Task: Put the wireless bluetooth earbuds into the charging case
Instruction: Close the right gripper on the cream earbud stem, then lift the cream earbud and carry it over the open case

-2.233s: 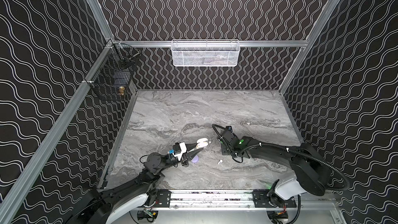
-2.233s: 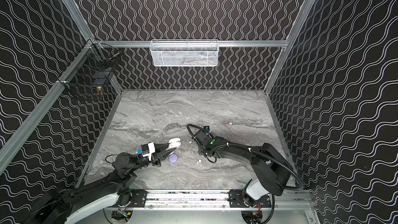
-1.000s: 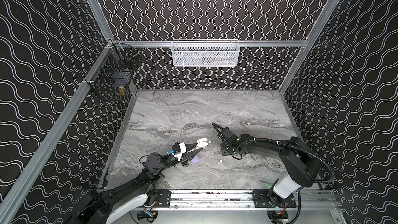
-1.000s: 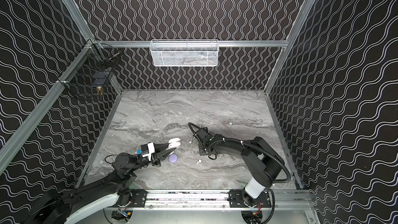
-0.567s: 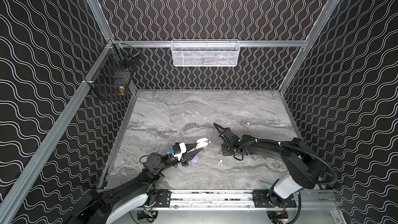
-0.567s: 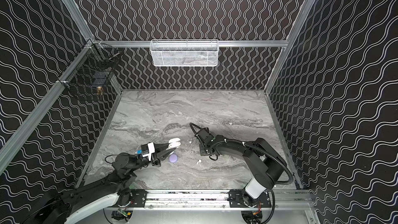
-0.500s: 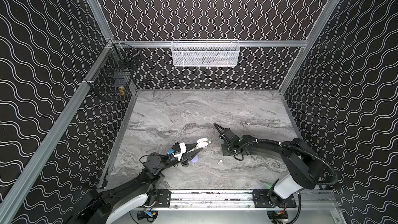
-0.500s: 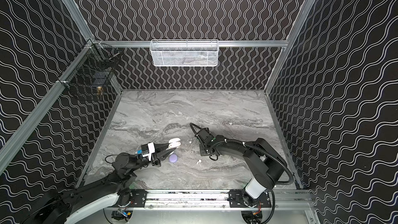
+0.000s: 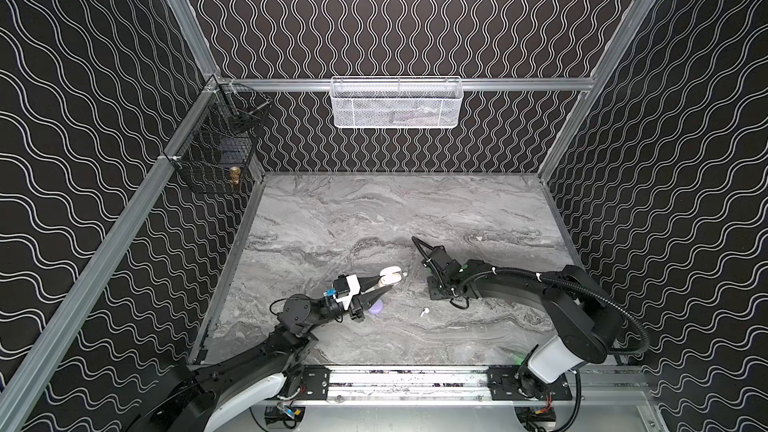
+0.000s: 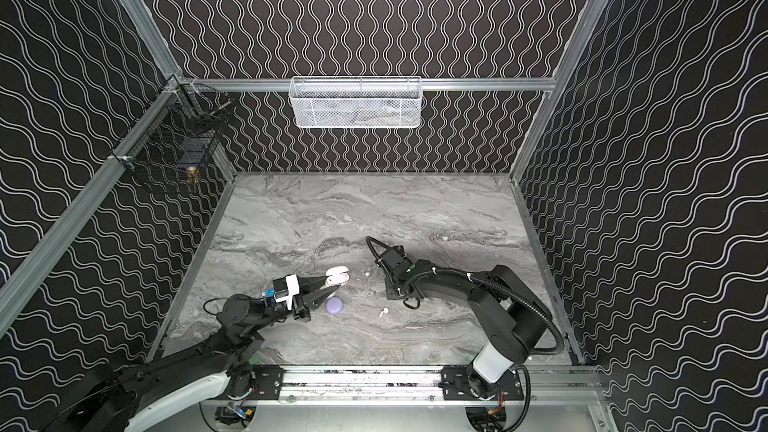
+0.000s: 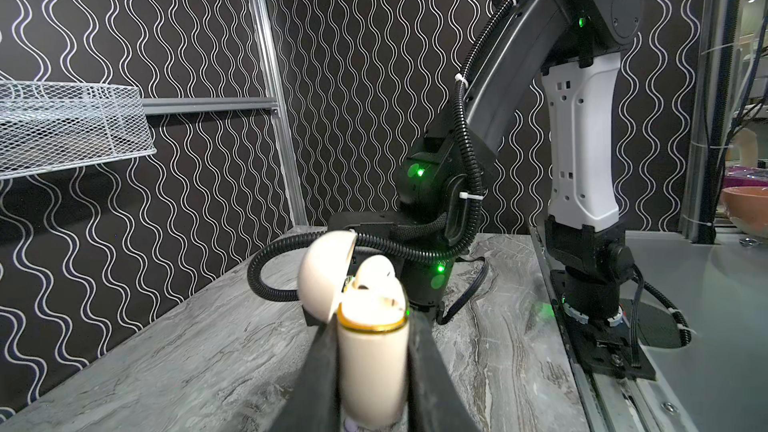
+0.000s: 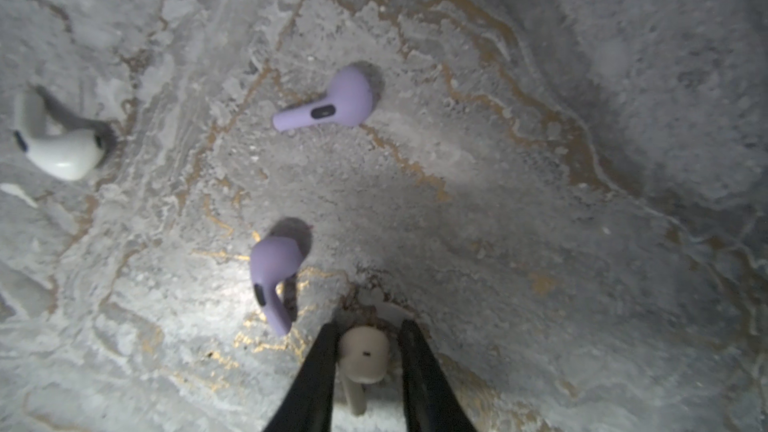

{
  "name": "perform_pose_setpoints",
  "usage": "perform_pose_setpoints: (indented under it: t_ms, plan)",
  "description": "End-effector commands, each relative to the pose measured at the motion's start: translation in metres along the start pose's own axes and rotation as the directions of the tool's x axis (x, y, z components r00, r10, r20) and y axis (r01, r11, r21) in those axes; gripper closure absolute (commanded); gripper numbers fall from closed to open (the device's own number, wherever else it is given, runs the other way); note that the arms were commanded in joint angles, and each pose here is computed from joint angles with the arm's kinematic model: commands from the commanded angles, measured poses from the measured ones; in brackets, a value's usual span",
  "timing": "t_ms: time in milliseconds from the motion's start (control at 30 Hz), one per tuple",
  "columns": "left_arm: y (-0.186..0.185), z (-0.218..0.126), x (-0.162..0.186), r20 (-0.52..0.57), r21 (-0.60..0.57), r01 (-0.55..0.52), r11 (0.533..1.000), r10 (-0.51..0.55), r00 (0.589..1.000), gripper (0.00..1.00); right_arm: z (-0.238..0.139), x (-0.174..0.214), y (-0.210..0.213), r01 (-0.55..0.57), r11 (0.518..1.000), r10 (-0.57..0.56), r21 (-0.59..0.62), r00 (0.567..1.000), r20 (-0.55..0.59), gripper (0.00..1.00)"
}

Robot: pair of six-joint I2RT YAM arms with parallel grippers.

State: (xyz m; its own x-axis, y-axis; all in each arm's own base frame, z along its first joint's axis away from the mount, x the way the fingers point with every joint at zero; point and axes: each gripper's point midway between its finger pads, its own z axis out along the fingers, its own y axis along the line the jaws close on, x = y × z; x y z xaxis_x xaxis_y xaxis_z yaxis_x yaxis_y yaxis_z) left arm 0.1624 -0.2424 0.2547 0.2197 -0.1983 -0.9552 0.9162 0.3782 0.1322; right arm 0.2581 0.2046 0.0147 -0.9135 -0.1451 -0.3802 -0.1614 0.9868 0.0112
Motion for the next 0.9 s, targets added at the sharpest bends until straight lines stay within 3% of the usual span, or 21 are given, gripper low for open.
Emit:
perform_pose_setpoints:
  t_ms: [0,467,667,867]
  plan:
    - [-0.001,0.001,-0.009,0.028,0.007,-0.021,1.000,0.021,0.999,1.00,0.002,0.010,-0.008,-0.010,0.999,0.011,0.031,0.999,-0.036,0.76]
    - [0.000,0.000,-0.008,0.025,0.000,-0.028,1.000,0.028,0.999,1.00,-0.008,0.010,-0.003,-0.058,0.998,0.057,-0.025,0.998,-0.014,0.88]
    - [0.001,-0.002,-0.007,0.027,-0.014,-0.030,0.999,0.031,0.999,1.00,-0.062,-0.025,0.002,-0.156,0.978,0.177,-0.137,0.972,0.156,0.91]
    - [0.013,-0.005,0.000,0.011,-0.090,-0.019,0.996,0.020,1.000,1.00,-0.146,-0.060,0.018,-0.155,0.949,0.253,-0.273,0.891,0.376,0.95]
